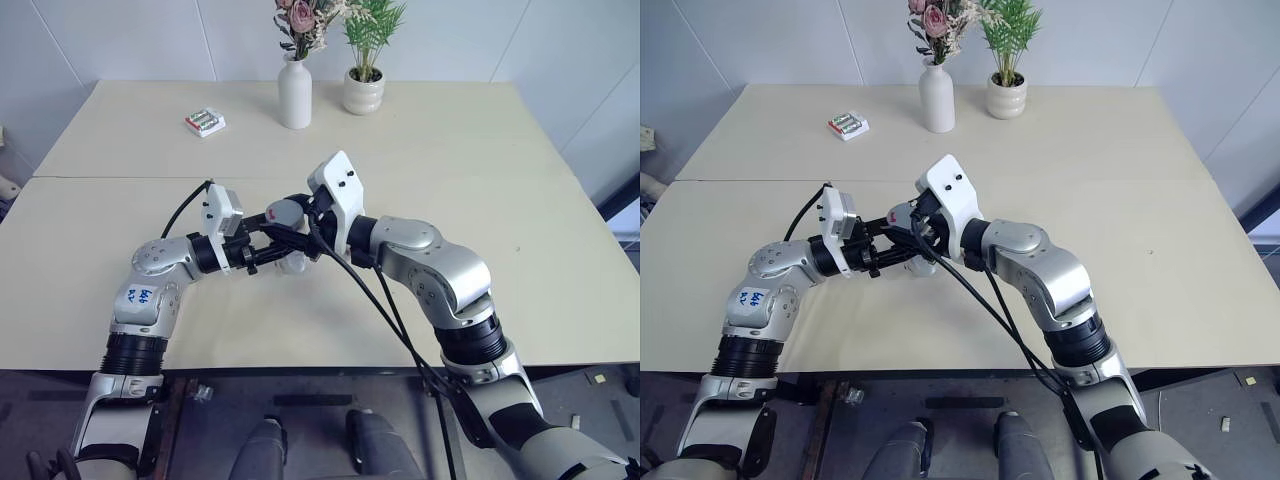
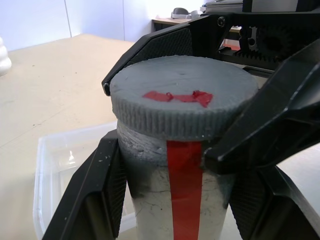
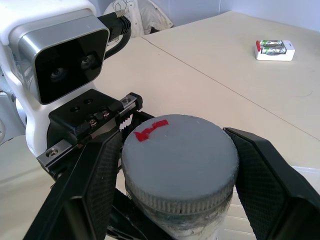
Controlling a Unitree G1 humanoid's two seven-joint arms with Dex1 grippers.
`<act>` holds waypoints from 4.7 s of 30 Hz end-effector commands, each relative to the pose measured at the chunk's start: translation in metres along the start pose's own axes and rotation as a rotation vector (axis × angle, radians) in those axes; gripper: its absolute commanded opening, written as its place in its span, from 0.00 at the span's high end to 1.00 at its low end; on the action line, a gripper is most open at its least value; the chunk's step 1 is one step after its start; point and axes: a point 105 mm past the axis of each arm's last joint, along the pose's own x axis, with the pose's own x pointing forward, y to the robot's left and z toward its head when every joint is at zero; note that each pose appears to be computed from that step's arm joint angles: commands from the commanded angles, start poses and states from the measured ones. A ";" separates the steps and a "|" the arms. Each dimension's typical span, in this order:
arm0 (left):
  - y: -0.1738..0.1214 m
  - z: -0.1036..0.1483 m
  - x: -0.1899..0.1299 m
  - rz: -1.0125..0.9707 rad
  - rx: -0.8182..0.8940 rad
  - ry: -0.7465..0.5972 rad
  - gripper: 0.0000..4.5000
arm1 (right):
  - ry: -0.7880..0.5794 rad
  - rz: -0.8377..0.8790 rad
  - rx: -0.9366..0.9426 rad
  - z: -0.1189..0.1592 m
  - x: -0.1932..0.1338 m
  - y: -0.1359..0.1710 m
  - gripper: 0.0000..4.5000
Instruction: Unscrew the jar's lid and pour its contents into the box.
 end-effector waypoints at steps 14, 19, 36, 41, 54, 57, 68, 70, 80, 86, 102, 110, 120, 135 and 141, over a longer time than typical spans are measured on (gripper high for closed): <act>0.000 0.020 0.000 -0.016 0.061 -0.048 0.48 | -0.101 0.090 -0.036 0.023 -0.002 0.014 0.42; -0.003 0.022 0.002 -0.052 0.062 -0.054 0.48 | -0.120 0.224 -0.043 0.029 -0.008 0.025 0.42; -0.040 0.024 0.019 -0.418 0.070 -0.038 0.48 | 0.080 0.960 -0.170 0.015 -0.048 0.047 0.42; -0.041 0.026 0.021 -0.438 0.080 -0.050 0.48 | 0.122 1.023 -0.178 0.011 -0.054 0.043 0.42; -0.031 0.038 0.004 -0.342 0.102 -0.087 0.48 | 0.096 0.919 -0.127 0.005 -0.062 0.033 0.42; -0.032 0.039 0.003 -0.339 0.103 -0.088 0.48 | 0.079 0.891 -0.113 0.006 -0.062 0.031 0.30; -0.032 0.045 -0.005 -0.319 0.106 -0.087 0.48 | -0.037 0.817 -0.141 0.018 -0.063 0.024 0.19; -0.033 0.046 -0.007 -0.318 0.106 -0.084 0.48 | -0.060 0.791 -0.153 0.021 -0.062 0.021 0.19; -0.039 0.047 -0.009 -0.321 0.100 -0.078 0.48 | -0.133 0.733 -0.165 0.027 -0.056 0.014 0.19; -0.041 0.044 -0.011 -0.321 0.091 -0.072 0.48 | -0.181 0.708 -0.164 0.034 -0.053 0.009 0.19; -0.045 0.042 -0.010 -0.331 0.078 -0.070 0.48 | -0.202 0.631 -0.132 0.033 -0.036 -0.002 0.19; -0.044 0.040 -0.013 -0.320 0.075 -0.063 0.48 | -0.185 0.663 -0.111 0.039 -0.053 0.002 0.01; -0.044 0.036 -0.016 -0.317 0.074 -0.047 0.48 | -0.159 0.491 -0.211 0.035 -0.061 -0.013 0.01; -0.044 0.034 -0.015 -0.316 0.074 -0.047 0.48 | -0.116 0.456 -0.170 0.026 -0.043 0.017 0.01; -0.044 0.034 -0.014 -0.323 0.074 -0.048 0.48 | -0.076 0.370 -0.179 0.023 -0.022 0.006 0.01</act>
